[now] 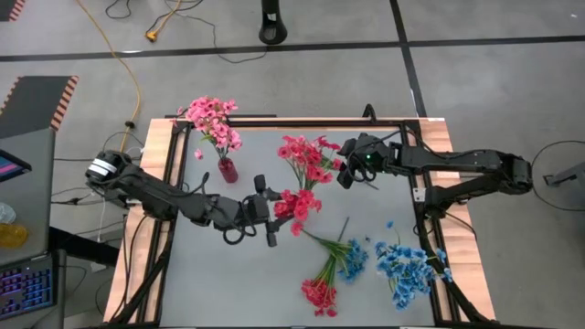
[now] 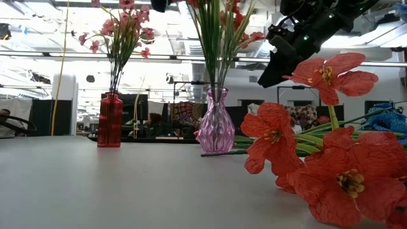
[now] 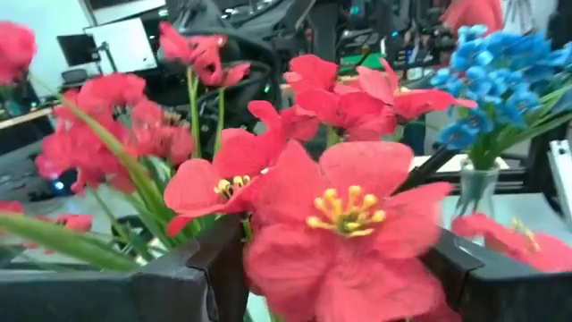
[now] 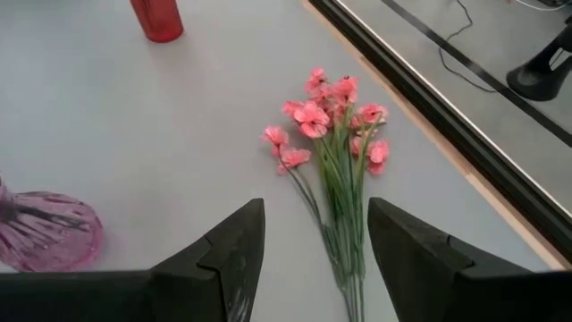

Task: Sort flowers into vase by color
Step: Put the top red flowers into the purple vase, then put the pink flowers into the red vase

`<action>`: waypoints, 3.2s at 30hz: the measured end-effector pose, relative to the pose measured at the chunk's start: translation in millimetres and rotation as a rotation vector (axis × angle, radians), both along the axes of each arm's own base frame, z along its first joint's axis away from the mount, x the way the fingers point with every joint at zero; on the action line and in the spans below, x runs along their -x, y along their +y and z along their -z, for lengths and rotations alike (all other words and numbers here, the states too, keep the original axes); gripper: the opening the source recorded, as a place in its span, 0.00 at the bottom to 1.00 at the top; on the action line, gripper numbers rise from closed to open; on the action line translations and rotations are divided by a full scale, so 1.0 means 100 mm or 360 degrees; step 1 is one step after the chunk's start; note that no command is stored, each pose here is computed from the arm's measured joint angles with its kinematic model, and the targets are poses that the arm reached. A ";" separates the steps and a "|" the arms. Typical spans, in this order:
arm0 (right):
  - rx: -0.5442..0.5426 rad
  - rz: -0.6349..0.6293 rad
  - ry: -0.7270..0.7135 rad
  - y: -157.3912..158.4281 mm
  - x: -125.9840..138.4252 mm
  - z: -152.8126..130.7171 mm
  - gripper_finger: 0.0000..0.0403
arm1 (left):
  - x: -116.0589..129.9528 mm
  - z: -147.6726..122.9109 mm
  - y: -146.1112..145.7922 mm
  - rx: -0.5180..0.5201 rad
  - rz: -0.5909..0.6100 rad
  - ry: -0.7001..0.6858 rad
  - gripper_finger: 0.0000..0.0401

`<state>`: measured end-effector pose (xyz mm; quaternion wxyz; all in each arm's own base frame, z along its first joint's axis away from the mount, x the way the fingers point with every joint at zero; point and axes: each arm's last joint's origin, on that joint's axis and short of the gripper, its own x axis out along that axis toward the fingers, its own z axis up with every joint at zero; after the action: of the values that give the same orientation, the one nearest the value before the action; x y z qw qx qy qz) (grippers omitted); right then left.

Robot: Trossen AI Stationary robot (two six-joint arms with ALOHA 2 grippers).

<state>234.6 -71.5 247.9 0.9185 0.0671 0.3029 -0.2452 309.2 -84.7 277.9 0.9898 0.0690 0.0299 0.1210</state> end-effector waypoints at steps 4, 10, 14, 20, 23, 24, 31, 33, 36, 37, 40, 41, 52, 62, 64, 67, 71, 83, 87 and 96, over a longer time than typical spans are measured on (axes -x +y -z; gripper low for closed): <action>-0.0002 -0.0003 0.0000 0.00 0.00 0.00 0.56 | 0.00 -0.01 0.03 0.0062 -0.0017 -0.0021 0.52; -0.0003 -0.0001 -0.0001 0.00 0.00 0.00 0.56 | 0.04 0.05 0.04 0.0147 -0.0033 0.0102 0.52; -0.0003 -0.0001 -0.0001 0.00 0.00 0.00 0.56 | 0.04 0.12 0.05 0.0160 -0.0025 0.0201 0.52; -0.0013 0.0007 -0.0007 0.00 0.00 0.00 0.56 | 0.06 0.20 0.07 0.0190 -0.0042 0.0320 0.52; -0.0036 0.0027 -0.0020 0.00 0.00 0.00 0.56 | 0.07 0.24 0.07 0.0191 -0.0033 0.0384 0.52; -0.0037 0.0028 -0.0021 0.00 0.00 0.00 0.56 | 0.08 0.25 0.07 0.0189 -0.0021 0.0409 0.52; -0.0037 0.0029 -0.0021 0.00 0.00 0.00 0.56 | 0.12 0.35 0.07 0.0156 0.0058 0.0612 0.52; -0.0039 0.0029 -0.0019 0.00 0.00 0.00 0.56 | 0.14 0.40 0.07 0.0139 0.0066 0.0695 0.52; -0.0044 0.0042 -0.0004 -0.01 0.01 0.01 0.56 | 0.17 0.45 0.08 0.0140 0.0047 0.0784 0.52; -0.0048 0.0052 0.0004 -0.03 0.02 0.01 0.56 | 0.18 0.46 0.08 0.0138 0.0043 0.0813 0.52; -0.0052 0.0084 0.0017 -0.07 0.04 0.02 0.56 | 0.21 0.50 0.08 0.0131 0.0078 0.0903 0.52; -0.0053 0.0095 0.0018 -0.08 0.04 0.02 0.56 | 0.23 0.52 0.07 0.0133 0.0089 0.0941 0.52; -0.0101 0.0229 0.0091 -0.24 0.14 0.07 0.56 | 0.50 1.01 0.11 0.0346 -0.0147 0.1062 0.52; -0.0140 0.0238 0.0219 -0.31 0.01 0.29 0.56 | 0.59 1.24 0.14 0.0611 -0.0053 0.0699 0.52; -0.0158 0.0240 0.0278 -0.33 -0.04 0.39 0.56 | 0.59 1.23 0.14 0.0615 -0.0047 0.0686 0.52; -0.0183 0.0246 0.0354 -0.37 -0.12 0.56 0.56 | 0.59 1.23 0.14 0.0612 -0.0044 0.0683 0.52; -0.0197 0.0258 0.0396 -0.44 -0.22 0.75 0.56 | 0.58 1.22 0.14 0.0610 -0.0046 0.0672 0.52; -0.0339 0.0301 0.0537 -0.63 -0.24 1.12 0.56 | 0.58 1.22 0.14 0.0610 -0.0051 0.0668 0.52; -0.0384 0.0283 0.0545 -0.64 -0.25 1.18 0.56 | 0.58 1.22 0.15 0.0601 -0.0075 0.0658 0.52; -0.0417 0.0251 0.0547 -0.63 -0.26 1.20 0.34 | 0.58 1.22 0.15 0.0598 -0.0085 0.0654 0.52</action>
<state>260.3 -134.7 128.1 0.8148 0.1666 0.4780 -0.2826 250.9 -69.9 155.9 0.9548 -0.0936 0.2539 0.1228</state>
